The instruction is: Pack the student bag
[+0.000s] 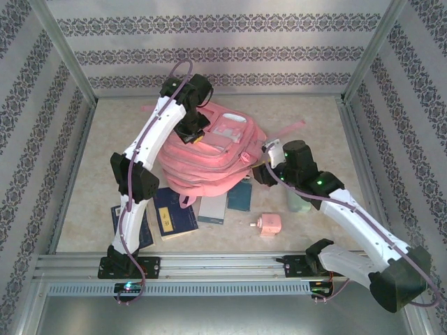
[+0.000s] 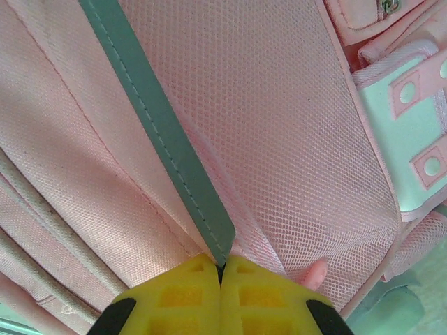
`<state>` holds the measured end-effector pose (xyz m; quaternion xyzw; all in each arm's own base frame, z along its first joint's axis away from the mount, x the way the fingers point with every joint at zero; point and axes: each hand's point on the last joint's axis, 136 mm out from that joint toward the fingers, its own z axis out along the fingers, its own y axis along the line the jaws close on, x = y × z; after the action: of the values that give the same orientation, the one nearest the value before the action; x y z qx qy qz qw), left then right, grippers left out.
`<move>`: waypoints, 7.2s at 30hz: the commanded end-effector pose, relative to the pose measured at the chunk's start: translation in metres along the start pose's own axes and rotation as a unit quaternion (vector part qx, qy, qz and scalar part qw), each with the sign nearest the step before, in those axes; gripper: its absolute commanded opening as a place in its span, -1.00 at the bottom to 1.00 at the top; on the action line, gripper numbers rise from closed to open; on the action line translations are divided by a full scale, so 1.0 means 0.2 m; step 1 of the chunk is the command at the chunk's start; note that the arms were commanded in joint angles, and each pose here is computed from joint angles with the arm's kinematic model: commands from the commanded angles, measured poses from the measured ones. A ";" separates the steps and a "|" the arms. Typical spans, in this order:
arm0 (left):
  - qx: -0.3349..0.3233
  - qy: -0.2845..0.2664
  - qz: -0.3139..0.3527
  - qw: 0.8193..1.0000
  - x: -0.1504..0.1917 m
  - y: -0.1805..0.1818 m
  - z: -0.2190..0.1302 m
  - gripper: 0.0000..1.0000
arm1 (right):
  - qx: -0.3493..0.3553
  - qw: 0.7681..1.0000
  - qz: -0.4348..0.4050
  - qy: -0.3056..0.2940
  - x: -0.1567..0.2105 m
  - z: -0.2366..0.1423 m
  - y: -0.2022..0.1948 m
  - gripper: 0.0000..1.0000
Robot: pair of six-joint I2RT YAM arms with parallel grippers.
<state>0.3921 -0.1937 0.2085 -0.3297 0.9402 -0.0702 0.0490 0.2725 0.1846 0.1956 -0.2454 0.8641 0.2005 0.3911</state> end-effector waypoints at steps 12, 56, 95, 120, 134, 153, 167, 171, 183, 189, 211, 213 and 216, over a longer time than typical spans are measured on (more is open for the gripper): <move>-0.012 0.083 -0.025 0.996 0.08 0.26 0.02 -1.00 | -0.017 0.988 -0.039 0.148 0.30 0.32 -0.14 -0.10; 0.000 0.128 -0.041 0.991 0.16 0.30 0.23 -1.00 | -0.042 0.969 -0.237 0.056 0.35 0.43 -0.01 -0.34; 0.026 0.137 -0.063 0.988 0.19 0.29 0.26 -1.00 | 0.048 0.997 -0.065 0.007 0.17 0.08 -0.09 0.17; 0.027 0.139 -0.068 0.988 0.19 0.31 0.27 -1.00 | -0.067 0.924 0.307 0.219 0.27 0.35 0.06 0.01; 0.023 0.144 -0.070 0.987 0.20 0.32 0.28 -1.00 | -0.066 0.912 0.333 0.230 0.32 0.47 0.02 -0.25; 0.032 0.135 -0.087 0.986 0.16 0.28 0.25 -1.00 | -0.062 0.927 0.282 0.239 0.38 0.34 0.03 -0.86; 0.076 0.137 -0.137 0.978 0.15 0.19 0.16 -1.00 | -0.041 0.980 0.039 0.188 0.30 0.28 0.20 -0.85; 0.096 0.148 -0.166 0.970 0.16 0.15 0.16 -1.00 | -0.058 0.983 0.007 0.177 0.26 0.30 0.28 -0.83; 0.156 0.163 -0.269 0.936 0.21 0.14 0.20 -1.00 | -0.095 0.981 -0.061 0.159 0.23 0.38 0.51 -0.75; 0.157 0.147 -0.271 0.938 0.19 0.15 0.18 -1.00 | -0.126 0.976 -0.098 0.146 0.24 0.39 0.67 -0.70; 0.202 0.120 -0.244 0.941 0.21 0.19 0.13 -1.00 | -0.082 0.995 -0.015 0.054 -0.06 0.30 0.47 -1.00; 0.206 0.119 -0.243 0.940 0.23 0.20 0.12 -1.00 | -0.073 0.996 -0.016 0.050 -0.08 0.28 0.43 -1.00; 0.235 0.117 -0.212 0.941 0.26 0.12 0.07 -1.00 | -0.055 0.997 -0.015 0.055 -0.09 0.27 0.35 -1.00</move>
<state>0.3476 -0.1962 0.1739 -0.5203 0.7936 -0.3154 -0.0066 0.2526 0.2856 0.1660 -0.3090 0.8722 0.2412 0.2927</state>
